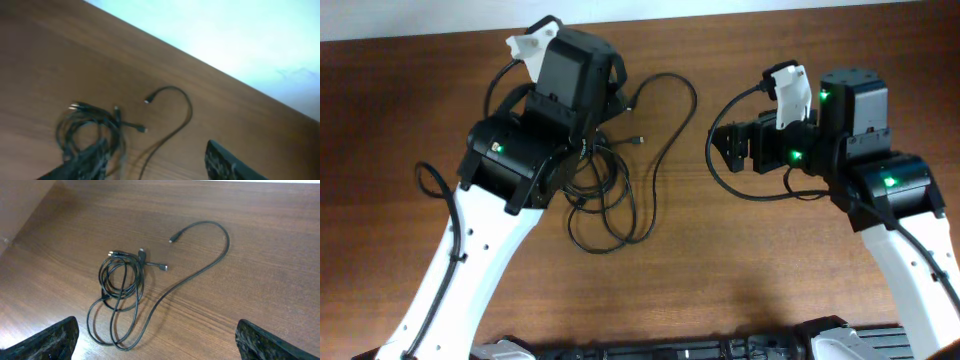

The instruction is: Untangle cables

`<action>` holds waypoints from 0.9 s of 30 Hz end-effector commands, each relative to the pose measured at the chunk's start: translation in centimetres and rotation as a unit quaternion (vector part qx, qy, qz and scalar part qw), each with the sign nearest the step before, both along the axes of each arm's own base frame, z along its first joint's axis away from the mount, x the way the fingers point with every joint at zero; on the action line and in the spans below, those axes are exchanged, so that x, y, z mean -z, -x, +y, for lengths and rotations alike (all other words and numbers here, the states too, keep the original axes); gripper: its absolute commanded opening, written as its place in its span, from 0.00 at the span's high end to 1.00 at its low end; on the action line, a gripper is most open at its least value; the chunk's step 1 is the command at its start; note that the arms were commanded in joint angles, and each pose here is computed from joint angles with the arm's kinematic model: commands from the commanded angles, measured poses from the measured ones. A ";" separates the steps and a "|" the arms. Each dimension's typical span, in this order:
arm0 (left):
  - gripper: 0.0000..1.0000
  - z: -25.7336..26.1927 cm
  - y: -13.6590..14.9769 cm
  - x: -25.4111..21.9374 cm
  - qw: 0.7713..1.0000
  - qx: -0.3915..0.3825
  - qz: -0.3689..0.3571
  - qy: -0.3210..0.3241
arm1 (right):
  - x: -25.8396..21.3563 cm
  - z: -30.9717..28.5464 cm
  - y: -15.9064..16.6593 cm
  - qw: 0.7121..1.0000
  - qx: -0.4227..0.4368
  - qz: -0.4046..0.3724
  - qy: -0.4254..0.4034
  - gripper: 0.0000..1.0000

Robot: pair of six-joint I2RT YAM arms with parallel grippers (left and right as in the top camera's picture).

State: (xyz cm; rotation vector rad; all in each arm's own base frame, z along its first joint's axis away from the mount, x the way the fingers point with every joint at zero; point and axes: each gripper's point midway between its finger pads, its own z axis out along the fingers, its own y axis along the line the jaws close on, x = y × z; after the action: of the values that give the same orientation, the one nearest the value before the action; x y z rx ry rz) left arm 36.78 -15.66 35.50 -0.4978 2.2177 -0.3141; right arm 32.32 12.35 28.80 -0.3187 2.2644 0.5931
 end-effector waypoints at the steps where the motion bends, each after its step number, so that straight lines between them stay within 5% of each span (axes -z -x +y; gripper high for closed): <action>1: 0.27 3.0 0.6 -1.0 0.998 -0.050 -0.014 -0.046 | -0.3 -0.1 0.0 1.000 -0.004 -0.008 0.006 0.01; 5: 0.01 6.5 1.3 0.4 0.992 -0.088 0.025 -0.082 | -0.3 -0.1 0.0 1.000 -0.004 -0.008 0.005 0.01; 7: 0.01 8.4 1.7 1.0 0.989 -0.102 0.047 -0.101 | -0.3 -0.1 0.0 1.000 -0.004 -0.007 0.006 0.01; 13: 0.01 11.0 3.4 0.8 0.960 0.051 0.088 -0.262 | 1.1 1.4 -0.7 0.999 -0.036 0.021 -0.020 0.01; 27: 0.01 16.7 4.7 1.3 0.972 -0.009 0.126 -0.199 | 10.4 15.3 1.2 0.970 -0.217 0.114 0.003 0.01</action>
State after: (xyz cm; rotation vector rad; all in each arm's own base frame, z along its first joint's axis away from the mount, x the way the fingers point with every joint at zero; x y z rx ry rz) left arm 32.54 0.11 33.46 -0.2735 2.4621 0.2532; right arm 31.81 25.63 18.84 -0.7213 2.4488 0.8474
